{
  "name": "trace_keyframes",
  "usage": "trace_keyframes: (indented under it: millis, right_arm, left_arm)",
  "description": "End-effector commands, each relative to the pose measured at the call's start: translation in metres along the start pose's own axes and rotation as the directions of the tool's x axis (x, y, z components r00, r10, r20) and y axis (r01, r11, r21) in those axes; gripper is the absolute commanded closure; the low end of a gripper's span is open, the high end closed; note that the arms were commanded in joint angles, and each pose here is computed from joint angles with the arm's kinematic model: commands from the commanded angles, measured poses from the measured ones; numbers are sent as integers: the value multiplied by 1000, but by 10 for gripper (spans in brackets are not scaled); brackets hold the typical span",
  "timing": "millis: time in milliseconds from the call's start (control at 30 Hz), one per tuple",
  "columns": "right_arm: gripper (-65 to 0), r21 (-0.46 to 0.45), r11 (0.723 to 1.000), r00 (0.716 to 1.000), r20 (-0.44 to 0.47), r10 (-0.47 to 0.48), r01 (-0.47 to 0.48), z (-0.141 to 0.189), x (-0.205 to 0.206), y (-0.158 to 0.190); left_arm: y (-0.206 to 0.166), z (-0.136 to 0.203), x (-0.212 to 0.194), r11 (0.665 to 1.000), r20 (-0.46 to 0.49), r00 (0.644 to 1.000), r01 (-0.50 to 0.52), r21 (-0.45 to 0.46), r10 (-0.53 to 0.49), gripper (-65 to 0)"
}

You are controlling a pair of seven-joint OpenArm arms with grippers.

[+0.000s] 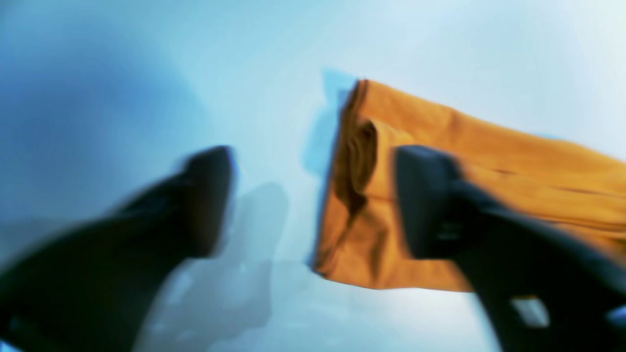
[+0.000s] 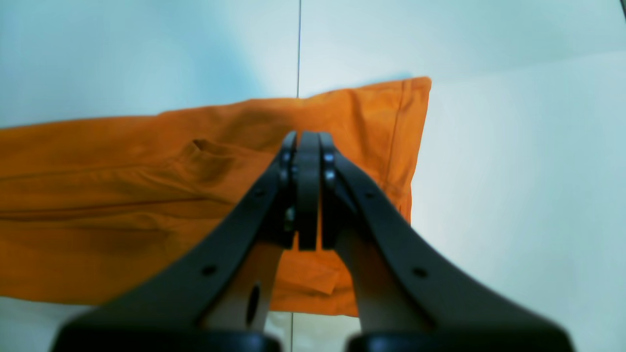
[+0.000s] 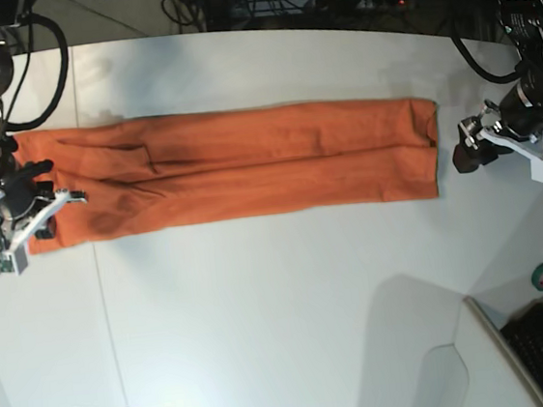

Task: Layout the t-shirt on the table in an organized manner, then fold the t-shirt properly
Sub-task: 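Grasp the shirt end with the left gripper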

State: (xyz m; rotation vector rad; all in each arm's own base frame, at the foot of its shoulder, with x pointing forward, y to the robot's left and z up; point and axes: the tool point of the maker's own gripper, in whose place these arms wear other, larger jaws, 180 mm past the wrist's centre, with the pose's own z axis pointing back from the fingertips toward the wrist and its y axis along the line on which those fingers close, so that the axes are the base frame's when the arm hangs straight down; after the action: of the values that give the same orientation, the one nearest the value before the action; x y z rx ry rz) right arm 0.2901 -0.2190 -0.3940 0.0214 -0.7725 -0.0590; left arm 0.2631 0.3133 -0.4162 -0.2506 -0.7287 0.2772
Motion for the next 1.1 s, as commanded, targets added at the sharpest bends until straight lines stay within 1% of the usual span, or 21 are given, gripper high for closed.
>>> trace_keyframes:
  millis: [0, 33, 100, 200, 367, 567, 633, 667, 767, 900, 933, 1067]
  right_arm:
    - [0, 13, 1000, 999, 48, 14, -15, 1, 15, 4]
    - [0, 26, 999, 999, 41, 25, -26, 0, 13, 10]
    - [0, 40, 998, 999, 28, 37, -38, 0, 7, 16]
    - [0, 56, 997, 999, 18, 50, -51, -1, 3, 23]
    - [0, 57, 997, 999, 17, 49, -50, -1, 2, 24]
    - [0, 50, 998, 999, 17, 44, -45, 0, 2, 20]
    - [0, 50, 998, 999, 17, 44, -45, 0, 2, 20]
    - [0, 52, 998, 999, 17, 46, -47, 0, 2, 21]
    - [0, 55, 997, 999, 16, 48, -48, -1, 2, 22]
    - [0, 55, 997, 999, 16, 48, -48, -1, 2, 22]
    - [0, 55, 997, 999, 16, 48, -48, -1, 2, 22]
    - [0, 55, 997, 999, 14, 48, -48, 0, 1, 22]
  left_arm:
    - [3, 2, 15, 1000, 36, 999, 0, -8, 0, -604]
    - [7, 0, 12, 1000, 26, 1000, -16, -3, 16, -622]
    - [7, -6, 10, 999, 21, 999, -31, -14, 32, -624]
    - [-10, -21, 3, 997, 13, 1000, 6, -78, -5, -624]
    - [-27, -44, -26, 993, -37, 999, 10, -118, -15, -624]
    - [-19, -53, -49, 994, -98, 995, -42, -102, 32, -619]
    - [-21, -54, -51, 993, -102, 994, -44, -107, 33, -563]
    - [-21, -54, -52, 993, -103, 994, -45, -108, 34, -517]
    - [-21, -54, -53, 993, -105, 994, -47, -108, 35, -332]
    - [-15, -52, -49, 994, -97, 995, -45, -96, 36, -30]
    - [-10, -49, -44, 996, -92, 995, -34, -88, 26, 0]
    - [-1, -46, -16, 997, -53, 999, 7, -72, -11, 0]
